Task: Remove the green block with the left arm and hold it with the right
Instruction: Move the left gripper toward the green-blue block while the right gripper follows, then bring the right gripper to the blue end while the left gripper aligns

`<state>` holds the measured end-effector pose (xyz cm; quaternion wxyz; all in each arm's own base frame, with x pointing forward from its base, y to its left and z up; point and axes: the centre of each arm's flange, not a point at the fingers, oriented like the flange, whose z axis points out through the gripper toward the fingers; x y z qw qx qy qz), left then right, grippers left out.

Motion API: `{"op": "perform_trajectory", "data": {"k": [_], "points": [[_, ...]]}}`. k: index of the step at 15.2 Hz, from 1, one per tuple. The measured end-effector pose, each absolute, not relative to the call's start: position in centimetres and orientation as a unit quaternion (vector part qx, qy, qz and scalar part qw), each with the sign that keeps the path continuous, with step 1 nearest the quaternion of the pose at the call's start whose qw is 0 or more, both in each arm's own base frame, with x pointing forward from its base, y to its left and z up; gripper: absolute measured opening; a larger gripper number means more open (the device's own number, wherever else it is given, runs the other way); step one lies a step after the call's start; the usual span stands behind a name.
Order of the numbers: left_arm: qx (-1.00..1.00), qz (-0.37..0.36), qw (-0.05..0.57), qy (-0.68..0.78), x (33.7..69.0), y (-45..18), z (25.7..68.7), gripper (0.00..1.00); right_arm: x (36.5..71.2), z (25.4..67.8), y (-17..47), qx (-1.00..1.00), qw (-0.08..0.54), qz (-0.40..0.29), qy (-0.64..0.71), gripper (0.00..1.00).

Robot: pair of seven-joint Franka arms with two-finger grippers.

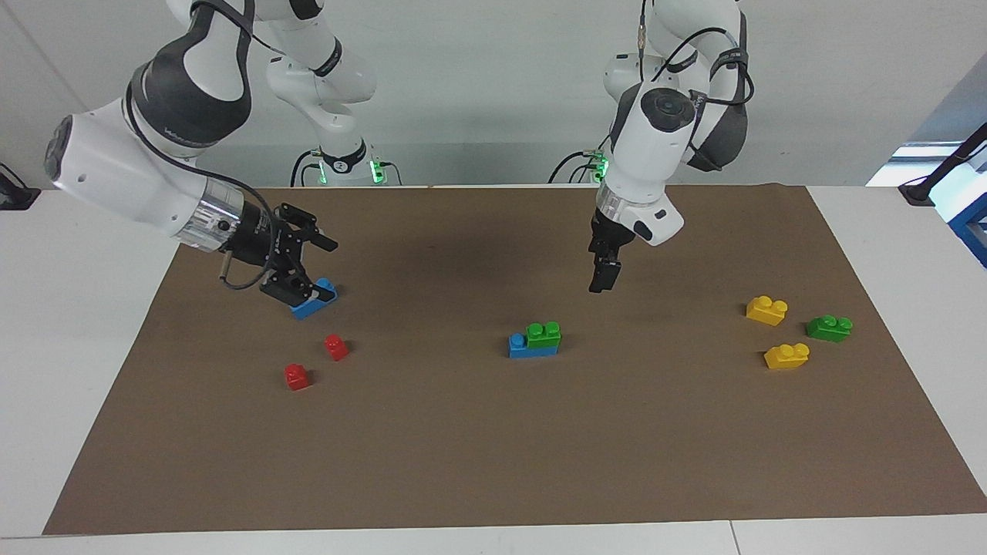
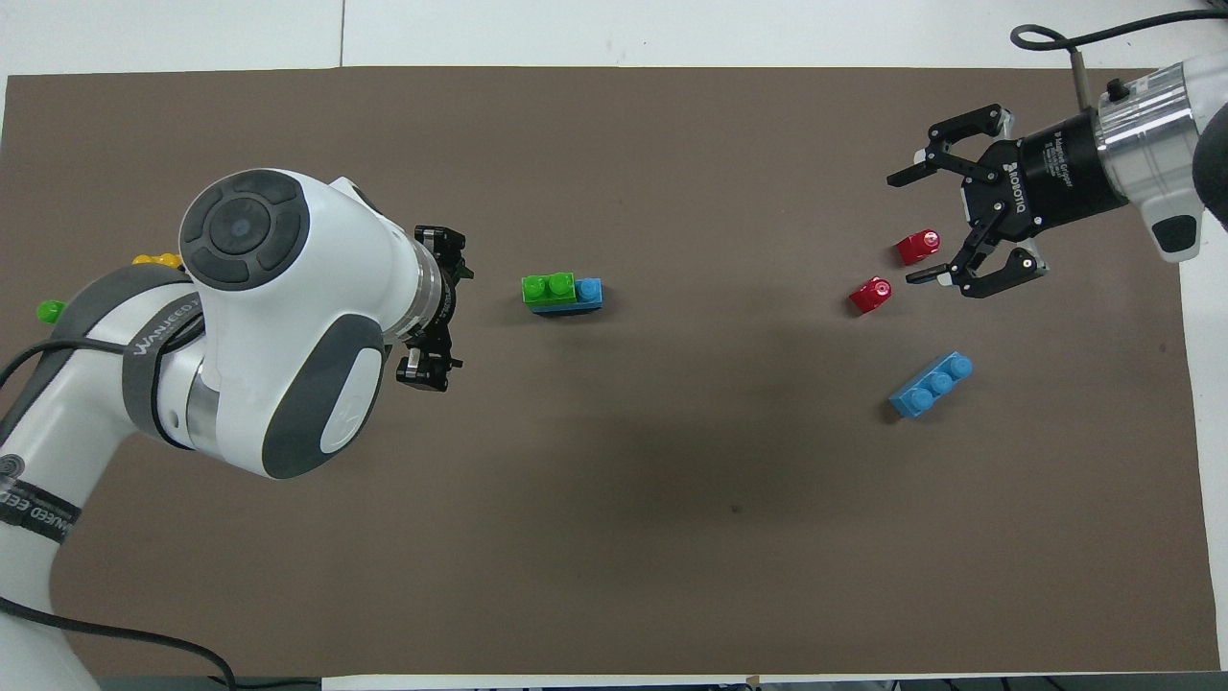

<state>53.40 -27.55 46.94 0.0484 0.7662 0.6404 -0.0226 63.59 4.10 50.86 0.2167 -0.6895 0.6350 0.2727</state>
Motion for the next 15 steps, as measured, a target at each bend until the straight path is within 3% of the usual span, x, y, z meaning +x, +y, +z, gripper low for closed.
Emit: {"op": "perform_trajectory", "data": {"k": [3, 9, 15], "points": [[0.755, -0.025, 0.052, 0.653, 54.4, -28.5, 46.6, 1.00, 64.5, 49.2, 4.5, -0.671, 0.252, 0.289, 0.634, 1.00], [0.746, -0.032, 0.043, 0.663, 55.3, -30.0, 44.8, 1.00, 67.0, 47.6, 9.5, -0.658, 0.292, 0.226, 0.656, 1.00], [0.745, -0.027, 0.045, 0.665, 55.5, -30.3, 45.2, 1.00, 67.7, 43.0, 14.8, -0.670, 0.278, 0.227, 0.650, 1.00]]}}
